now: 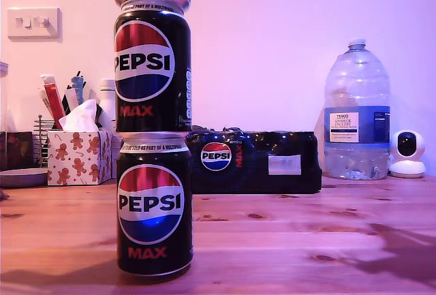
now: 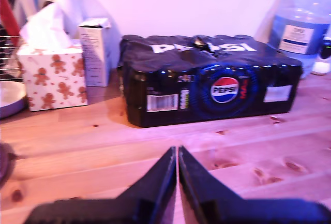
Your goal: Stack up the Pepsi cans on top of each other
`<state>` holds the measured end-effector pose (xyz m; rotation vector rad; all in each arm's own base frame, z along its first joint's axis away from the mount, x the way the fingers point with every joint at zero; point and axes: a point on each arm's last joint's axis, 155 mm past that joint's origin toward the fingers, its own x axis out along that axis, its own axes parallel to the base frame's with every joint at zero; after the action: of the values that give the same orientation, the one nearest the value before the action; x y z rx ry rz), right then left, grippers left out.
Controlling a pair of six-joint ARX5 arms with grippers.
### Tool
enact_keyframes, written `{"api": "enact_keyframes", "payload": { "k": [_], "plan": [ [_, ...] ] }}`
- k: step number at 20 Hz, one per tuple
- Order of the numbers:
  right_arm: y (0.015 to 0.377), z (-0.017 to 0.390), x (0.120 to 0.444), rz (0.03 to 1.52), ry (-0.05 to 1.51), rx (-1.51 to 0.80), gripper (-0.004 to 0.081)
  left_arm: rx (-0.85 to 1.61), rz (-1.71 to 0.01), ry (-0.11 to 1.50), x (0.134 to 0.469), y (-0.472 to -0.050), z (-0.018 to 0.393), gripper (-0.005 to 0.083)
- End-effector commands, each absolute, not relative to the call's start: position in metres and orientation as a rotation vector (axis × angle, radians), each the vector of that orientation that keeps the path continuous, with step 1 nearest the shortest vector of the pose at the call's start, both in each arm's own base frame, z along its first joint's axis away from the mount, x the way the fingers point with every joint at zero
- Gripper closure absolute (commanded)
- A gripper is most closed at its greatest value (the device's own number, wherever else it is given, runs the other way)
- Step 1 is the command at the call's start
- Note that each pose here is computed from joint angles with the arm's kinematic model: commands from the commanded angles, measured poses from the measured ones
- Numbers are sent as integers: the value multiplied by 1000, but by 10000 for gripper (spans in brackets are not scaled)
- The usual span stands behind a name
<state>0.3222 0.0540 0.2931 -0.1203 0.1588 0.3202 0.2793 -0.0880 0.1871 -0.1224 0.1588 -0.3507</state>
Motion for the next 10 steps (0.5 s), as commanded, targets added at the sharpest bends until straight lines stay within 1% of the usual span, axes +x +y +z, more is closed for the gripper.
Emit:
{"api": "enact_keyframes", "payload": {
  "k": [1,5,10],
  "plan": [
    [55,283,319,322,137,-99,783,-127,-354,169,278,-88,180,794],
    [56,251,306,324,140,-89,783,-125,-373,188,276,-91,175,794],
    [53,232,283,299,120,-70,783,-99,-376,189,275,-92,174,794]
  ]
}}
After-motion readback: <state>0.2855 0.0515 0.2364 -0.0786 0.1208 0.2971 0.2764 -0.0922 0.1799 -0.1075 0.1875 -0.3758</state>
